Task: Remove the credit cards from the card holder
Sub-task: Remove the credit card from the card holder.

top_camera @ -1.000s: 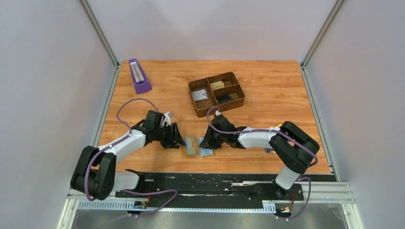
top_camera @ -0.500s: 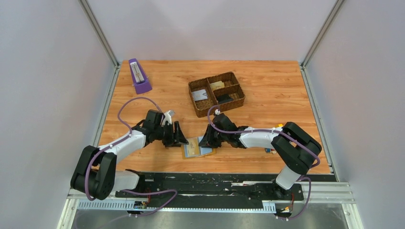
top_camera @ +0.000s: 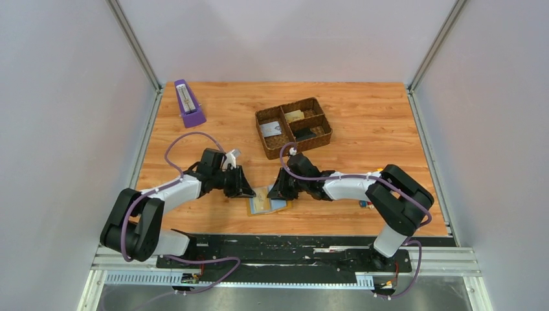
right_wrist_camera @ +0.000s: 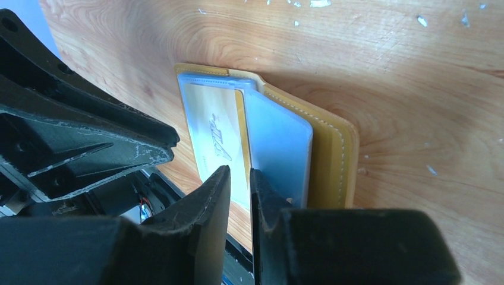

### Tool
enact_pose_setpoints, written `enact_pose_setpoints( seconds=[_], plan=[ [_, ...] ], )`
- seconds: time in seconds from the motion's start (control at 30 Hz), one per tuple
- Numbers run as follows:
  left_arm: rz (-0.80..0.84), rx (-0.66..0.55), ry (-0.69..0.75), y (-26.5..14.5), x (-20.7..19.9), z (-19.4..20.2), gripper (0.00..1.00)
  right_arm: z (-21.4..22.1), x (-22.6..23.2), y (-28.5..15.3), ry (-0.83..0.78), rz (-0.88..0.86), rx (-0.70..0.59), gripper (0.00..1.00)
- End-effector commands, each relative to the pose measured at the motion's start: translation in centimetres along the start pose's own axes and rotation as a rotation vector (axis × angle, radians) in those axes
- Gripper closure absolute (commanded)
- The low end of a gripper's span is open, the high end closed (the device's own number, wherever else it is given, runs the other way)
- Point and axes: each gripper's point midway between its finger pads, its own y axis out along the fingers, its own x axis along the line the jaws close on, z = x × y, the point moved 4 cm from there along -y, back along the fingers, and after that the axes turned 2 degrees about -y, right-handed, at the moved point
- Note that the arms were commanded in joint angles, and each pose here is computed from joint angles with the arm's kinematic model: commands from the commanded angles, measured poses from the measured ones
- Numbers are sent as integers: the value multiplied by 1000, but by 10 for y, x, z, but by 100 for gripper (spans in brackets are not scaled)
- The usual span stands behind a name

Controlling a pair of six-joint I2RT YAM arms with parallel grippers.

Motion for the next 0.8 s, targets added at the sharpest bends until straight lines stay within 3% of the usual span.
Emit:
enact_pose_setpoints(
  seconds=[0.0,0.63,0.77],
  plan=[
    [2,3,7,6,3,0,74,-10,11,5,-13,-35,-26,80],
    [-107,58,-29,17,35,16,80,-4,-1,18,5,-31,21,77],
    [-111,59,-29,17,35,16,80,-4,0,17,2,-49,21,81]
  ],
)
